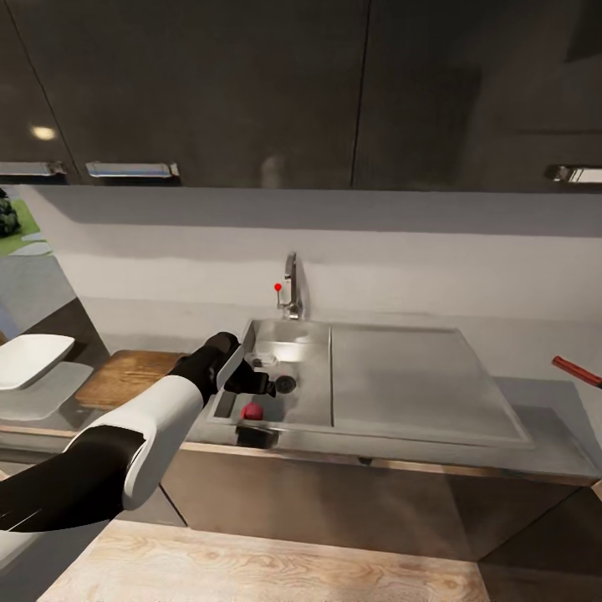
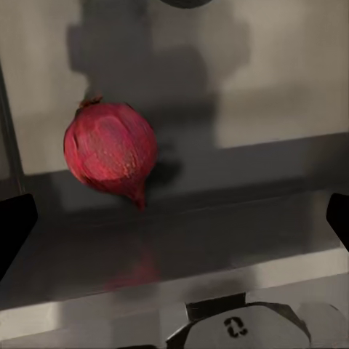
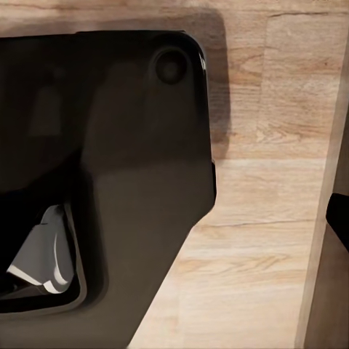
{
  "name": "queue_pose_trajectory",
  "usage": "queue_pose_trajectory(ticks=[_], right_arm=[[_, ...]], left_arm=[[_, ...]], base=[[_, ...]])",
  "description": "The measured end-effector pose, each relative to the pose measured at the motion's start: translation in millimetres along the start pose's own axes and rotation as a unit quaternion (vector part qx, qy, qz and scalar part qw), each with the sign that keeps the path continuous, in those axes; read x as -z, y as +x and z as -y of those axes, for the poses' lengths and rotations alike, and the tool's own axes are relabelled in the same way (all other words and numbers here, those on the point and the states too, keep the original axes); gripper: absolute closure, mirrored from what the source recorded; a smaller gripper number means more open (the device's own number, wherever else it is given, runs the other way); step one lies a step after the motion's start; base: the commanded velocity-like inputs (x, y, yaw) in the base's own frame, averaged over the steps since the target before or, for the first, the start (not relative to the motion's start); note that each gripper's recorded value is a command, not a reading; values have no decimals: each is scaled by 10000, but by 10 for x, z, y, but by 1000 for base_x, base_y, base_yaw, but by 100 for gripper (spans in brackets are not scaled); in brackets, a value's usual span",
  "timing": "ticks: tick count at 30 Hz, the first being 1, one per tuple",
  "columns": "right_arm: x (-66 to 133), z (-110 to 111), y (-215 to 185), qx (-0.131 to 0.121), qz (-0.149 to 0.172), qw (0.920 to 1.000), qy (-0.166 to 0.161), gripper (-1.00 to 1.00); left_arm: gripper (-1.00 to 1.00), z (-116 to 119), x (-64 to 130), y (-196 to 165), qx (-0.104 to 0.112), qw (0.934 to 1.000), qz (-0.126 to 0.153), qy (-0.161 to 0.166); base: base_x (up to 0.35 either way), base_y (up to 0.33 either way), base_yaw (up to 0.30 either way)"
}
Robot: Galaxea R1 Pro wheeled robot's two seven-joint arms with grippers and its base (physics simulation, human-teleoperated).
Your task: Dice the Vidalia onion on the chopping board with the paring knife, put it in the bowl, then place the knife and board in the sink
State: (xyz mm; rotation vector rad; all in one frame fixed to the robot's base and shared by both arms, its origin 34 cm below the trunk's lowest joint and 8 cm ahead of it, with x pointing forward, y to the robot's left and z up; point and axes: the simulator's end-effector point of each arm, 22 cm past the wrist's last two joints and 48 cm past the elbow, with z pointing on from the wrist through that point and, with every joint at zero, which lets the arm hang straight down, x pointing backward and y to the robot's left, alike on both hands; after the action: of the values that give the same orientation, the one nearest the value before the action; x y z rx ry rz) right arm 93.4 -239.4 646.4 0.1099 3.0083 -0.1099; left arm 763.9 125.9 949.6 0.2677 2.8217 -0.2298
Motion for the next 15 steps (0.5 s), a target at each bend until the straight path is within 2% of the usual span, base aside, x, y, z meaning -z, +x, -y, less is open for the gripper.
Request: queue_pose_trajectory(ticks=[5,15], right_arm=[[5,3,25,3,-37,10000,4,-100],[15,7,83,9,-120,9999,9,-100]], left_arm=[[-100,-19,-49,20,8,10000,-40,-8],[-100,-59,-144,63,38,9999,-118,-10]], base=[[93,0,0],[13,0,0]])
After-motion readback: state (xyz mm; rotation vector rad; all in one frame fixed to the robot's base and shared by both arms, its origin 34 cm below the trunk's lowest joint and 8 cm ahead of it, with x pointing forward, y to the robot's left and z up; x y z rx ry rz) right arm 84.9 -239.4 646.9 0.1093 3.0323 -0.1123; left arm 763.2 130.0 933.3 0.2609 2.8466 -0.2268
